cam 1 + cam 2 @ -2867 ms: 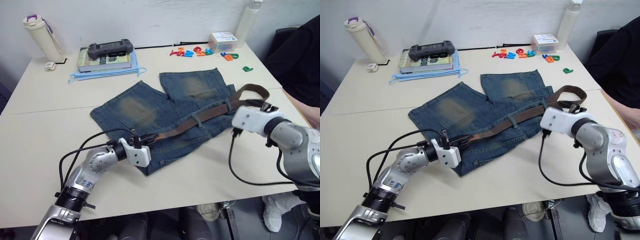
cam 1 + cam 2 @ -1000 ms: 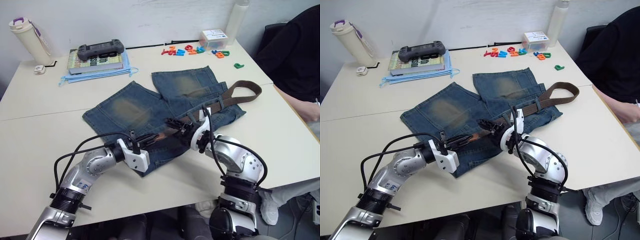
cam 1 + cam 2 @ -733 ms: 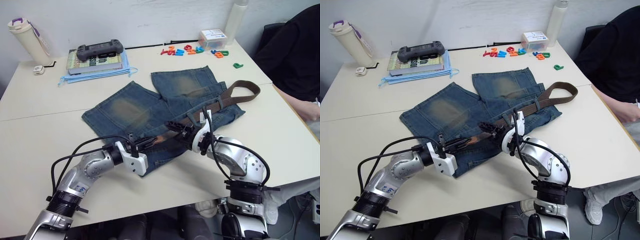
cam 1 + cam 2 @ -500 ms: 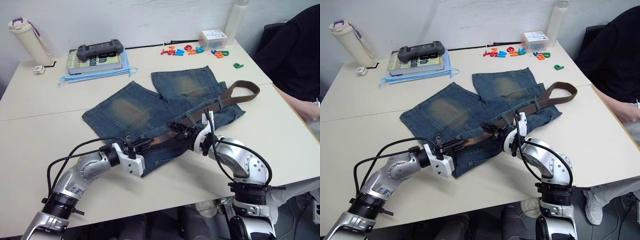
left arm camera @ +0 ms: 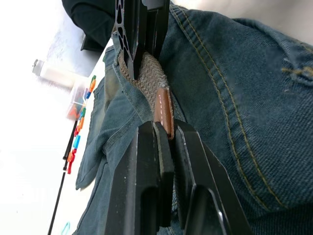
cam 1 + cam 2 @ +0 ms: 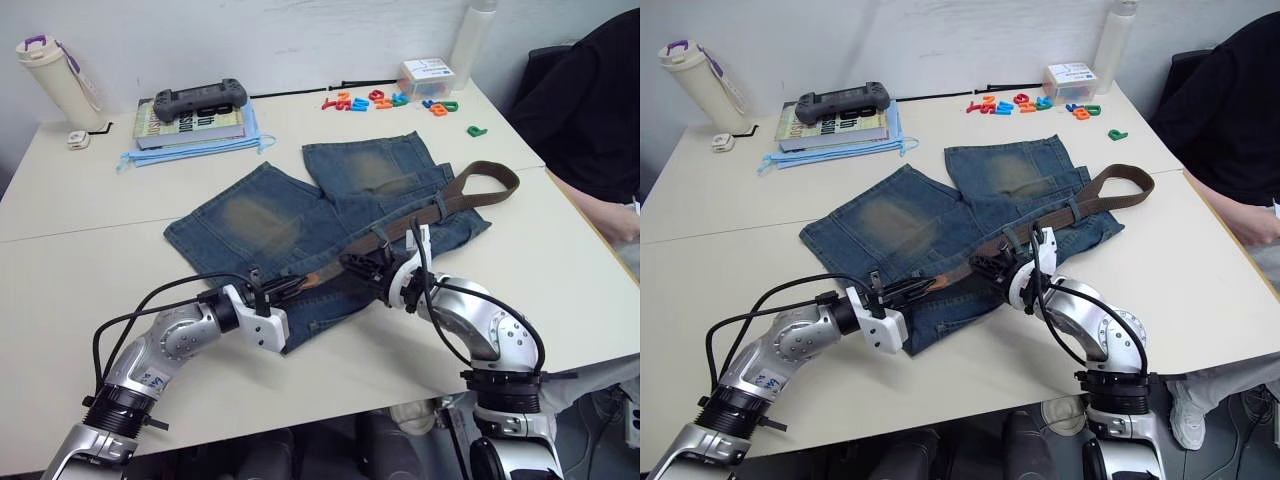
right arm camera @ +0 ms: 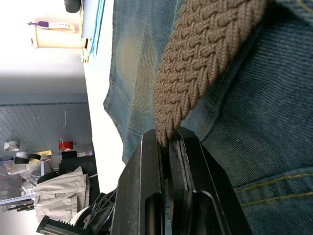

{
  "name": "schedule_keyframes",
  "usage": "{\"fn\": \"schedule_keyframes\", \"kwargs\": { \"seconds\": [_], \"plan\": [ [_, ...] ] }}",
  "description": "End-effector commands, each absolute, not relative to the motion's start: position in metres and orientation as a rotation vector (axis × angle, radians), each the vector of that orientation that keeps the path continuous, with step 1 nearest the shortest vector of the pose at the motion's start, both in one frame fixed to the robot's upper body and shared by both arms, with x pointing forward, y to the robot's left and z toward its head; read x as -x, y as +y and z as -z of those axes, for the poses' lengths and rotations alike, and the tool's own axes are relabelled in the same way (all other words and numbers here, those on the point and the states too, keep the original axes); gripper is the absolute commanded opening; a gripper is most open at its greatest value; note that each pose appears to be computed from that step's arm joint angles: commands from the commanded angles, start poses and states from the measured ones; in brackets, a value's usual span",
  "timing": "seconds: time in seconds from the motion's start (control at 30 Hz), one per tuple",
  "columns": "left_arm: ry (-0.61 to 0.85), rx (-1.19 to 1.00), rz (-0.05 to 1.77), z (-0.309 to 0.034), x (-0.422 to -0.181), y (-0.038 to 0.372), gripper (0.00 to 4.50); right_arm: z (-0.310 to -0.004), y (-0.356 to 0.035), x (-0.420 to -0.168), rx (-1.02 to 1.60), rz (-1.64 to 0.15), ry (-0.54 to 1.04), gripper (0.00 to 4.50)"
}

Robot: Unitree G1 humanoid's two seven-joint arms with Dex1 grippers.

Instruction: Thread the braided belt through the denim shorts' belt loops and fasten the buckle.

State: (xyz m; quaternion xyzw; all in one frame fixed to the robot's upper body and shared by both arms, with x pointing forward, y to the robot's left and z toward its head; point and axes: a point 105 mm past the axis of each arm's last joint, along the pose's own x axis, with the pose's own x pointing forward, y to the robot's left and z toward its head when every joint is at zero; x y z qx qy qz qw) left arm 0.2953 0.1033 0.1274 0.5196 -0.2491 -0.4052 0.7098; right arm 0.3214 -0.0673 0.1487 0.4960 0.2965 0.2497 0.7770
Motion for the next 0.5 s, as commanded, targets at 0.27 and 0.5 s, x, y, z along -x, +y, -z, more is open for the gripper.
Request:
{"fn": "schedule_keyframes", "kwargs": {
  "seconds": [0.27,0.5],
  "plan": [
    [-0.431,-0.756,0.819,-0.151,-0.277,0.138,2.95,-0.181,-0.06,-0.323,-1.124,-0.623,0.51,0.0],
    [-0.202,-0.424,0.821,-0.138,-0.248,0.159,2.95,-0.181,-0.048,-0.326,-1.095,-0.618,0.469,0.0]
  ]
}}
